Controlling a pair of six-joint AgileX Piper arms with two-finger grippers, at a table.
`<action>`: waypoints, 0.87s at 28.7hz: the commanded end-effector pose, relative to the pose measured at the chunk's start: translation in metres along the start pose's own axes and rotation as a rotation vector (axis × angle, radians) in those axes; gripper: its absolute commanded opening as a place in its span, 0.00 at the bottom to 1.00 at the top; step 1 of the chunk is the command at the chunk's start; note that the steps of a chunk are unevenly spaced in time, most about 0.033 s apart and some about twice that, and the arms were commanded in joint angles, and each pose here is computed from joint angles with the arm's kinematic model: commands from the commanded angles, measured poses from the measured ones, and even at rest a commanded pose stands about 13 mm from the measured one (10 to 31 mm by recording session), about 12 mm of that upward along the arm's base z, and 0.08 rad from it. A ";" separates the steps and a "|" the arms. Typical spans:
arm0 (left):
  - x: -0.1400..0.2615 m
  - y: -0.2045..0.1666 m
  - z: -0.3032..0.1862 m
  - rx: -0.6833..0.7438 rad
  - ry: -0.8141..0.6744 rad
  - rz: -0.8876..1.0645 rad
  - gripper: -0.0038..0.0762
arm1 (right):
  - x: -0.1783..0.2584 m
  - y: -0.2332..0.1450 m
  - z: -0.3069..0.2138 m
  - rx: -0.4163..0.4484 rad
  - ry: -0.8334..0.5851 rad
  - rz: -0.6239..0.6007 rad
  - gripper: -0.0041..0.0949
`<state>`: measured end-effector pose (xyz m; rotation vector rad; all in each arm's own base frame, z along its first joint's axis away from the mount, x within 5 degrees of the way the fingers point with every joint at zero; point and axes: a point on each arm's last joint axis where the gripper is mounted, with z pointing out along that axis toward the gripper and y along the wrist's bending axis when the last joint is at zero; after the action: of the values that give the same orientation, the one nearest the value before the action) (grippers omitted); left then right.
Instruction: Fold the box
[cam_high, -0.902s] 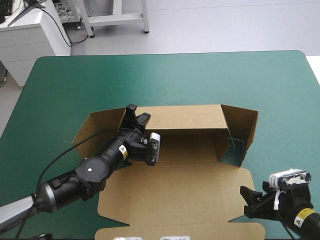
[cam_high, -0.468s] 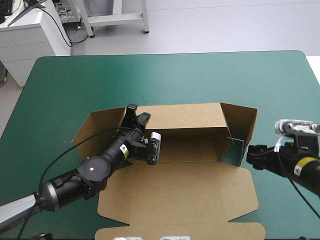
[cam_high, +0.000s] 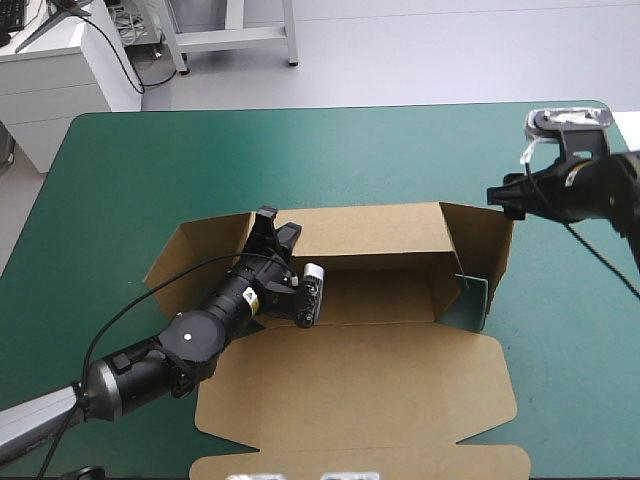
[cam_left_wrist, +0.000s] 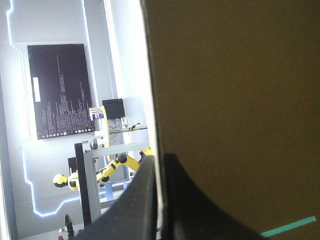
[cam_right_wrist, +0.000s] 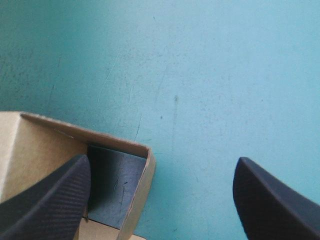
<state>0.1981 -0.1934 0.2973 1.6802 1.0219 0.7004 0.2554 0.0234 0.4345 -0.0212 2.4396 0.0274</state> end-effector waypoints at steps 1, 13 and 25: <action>-0.003 0.012 -0.005 -0.043 -0.026 0.007 0.04 | -0.031 -0.021 0.012 -0.094 0.007 -0.003 0.78; -0.003 0.012 -0.005 -0.044 -0.024 0.007 0.04 | -0.050 -0.048 0.086 -0.223 0.128 0.118 0.78; -0.002 0.012 -0.005 -0.046 -0.017 0.007 0.04 | -0.020 -0.042 0.104 -0.289 0.235 0.123 0.78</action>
<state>0.1982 -0.1934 0.2972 1.6801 1.0231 0.7022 0.3563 -0.0184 0.3456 0.0301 2.7062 0.4418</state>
